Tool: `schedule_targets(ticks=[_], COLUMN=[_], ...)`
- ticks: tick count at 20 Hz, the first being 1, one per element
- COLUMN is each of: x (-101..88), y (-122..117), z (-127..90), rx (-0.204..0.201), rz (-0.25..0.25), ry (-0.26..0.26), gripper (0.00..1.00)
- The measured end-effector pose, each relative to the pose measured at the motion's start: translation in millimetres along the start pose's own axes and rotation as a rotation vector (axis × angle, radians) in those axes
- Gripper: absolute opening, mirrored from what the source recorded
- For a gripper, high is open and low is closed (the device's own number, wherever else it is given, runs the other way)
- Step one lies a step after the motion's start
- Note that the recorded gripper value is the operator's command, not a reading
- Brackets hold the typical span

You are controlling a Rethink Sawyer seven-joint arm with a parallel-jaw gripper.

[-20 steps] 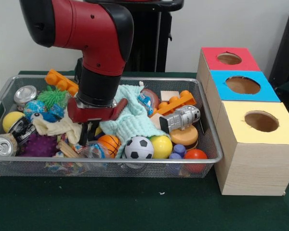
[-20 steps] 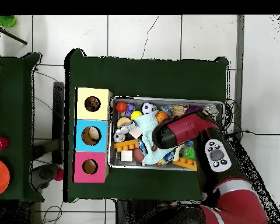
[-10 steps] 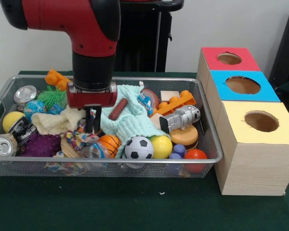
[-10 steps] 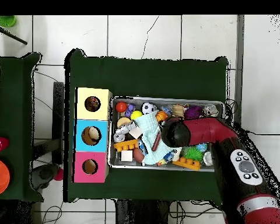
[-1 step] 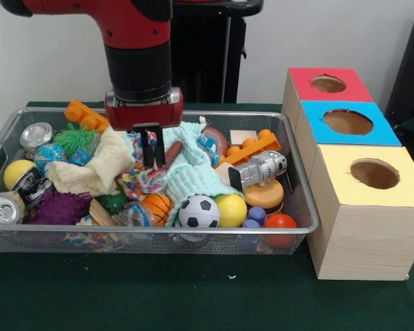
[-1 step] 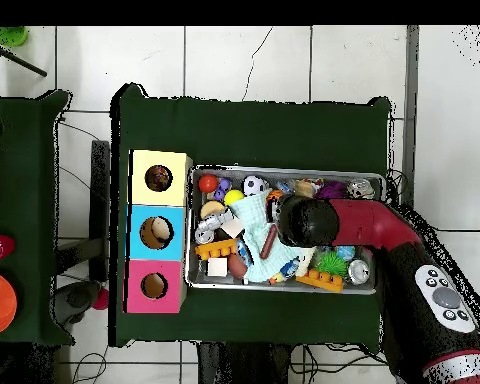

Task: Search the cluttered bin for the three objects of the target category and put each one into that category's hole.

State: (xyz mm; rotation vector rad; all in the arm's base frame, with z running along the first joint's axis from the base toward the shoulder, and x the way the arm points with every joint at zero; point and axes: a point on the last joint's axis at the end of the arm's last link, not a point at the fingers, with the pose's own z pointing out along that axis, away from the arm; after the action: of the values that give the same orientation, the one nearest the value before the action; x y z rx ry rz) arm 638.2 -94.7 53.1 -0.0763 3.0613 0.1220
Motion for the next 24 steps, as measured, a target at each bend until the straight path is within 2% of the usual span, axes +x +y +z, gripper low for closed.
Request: schedule_targets(ticks=[5,13,18,24], x=[-10.7,-13.8,-11.7,-12.8], y=[19.1,41.5,55.1,80.4], z=[-14.4,-24.6,-27.6,-37.9], rx=[-0.048,-0.106,-0.129,-0.141], rz=[0.020,0.055,0.065,0.051], ry=[-0.017,-0.010,0.004,0.008], gripper=[0.00,0.00,0.00,0.00])
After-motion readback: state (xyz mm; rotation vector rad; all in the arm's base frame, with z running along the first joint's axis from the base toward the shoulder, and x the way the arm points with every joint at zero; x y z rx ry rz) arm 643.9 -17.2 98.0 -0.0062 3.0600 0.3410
